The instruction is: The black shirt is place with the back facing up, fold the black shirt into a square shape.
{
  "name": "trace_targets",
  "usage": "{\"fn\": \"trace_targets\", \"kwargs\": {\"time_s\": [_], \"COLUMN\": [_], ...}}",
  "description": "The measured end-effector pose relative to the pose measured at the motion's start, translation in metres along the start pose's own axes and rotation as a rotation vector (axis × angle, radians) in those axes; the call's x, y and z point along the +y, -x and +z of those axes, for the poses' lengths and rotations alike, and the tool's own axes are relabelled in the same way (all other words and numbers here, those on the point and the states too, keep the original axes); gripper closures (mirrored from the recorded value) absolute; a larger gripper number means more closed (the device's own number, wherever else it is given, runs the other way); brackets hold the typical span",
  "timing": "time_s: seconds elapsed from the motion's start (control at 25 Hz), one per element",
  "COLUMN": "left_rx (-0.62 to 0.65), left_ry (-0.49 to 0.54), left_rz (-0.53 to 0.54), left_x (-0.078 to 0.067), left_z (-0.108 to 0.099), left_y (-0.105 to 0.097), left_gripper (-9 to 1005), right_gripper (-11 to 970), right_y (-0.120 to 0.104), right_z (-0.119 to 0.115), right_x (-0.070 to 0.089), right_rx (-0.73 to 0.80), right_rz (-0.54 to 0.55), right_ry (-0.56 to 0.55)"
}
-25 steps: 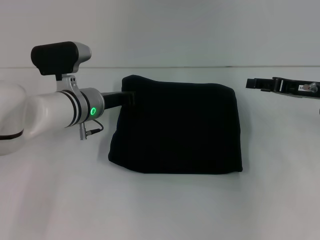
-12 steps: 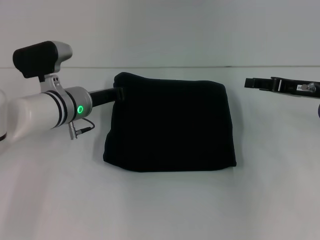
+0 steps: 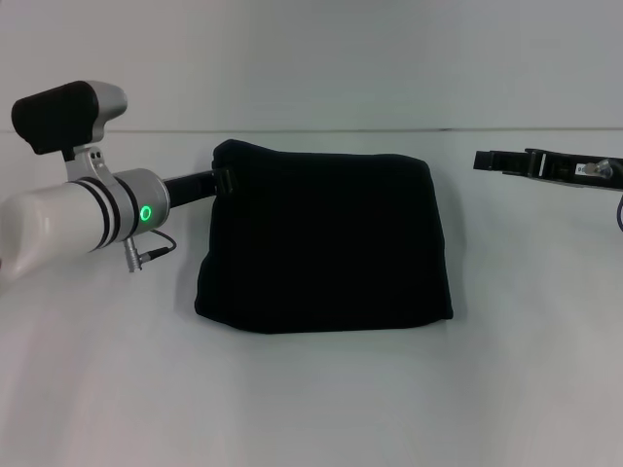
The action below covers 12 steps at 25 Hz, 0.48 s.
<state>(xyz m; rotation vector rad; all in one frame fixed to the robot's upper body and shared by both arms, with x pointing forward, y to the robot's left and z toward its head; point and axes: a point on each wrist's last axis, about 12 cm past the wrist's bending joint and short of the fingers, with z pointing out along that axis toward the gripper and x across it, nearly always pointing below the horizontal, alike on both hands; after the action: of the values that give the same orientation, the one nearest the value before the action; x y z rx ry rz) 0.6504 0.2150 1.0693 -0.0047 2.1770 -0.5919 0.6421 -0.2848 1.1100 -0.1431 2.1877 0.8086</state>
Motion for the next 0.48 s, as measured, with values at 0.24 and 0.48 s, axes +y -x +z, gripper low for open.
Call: {"fn": "trace_targets", "kwargs": {"time_s": [0.24, 0.48], "left_rx": [0.0, -0.007], "left_ry": [0.0, 0.007], "left_rz": [0.001, -0.017], "left_x": [0.0004, 0.003], "left_z": [-0.0002, -0.0013], "left_y": [0.0001, 0.0], "left_gripper": [968, 961], "right_gripper": [300, 290], "right_y": [-0.0006, -0.0012], "right_z": [0.0003, 0.0003], "right_x": [0.0002, 0.0], "right_rx": [0.0, 0.003], "right_rz": [0.002, 0.0], "right_ry": [0.001, 0.0]}}
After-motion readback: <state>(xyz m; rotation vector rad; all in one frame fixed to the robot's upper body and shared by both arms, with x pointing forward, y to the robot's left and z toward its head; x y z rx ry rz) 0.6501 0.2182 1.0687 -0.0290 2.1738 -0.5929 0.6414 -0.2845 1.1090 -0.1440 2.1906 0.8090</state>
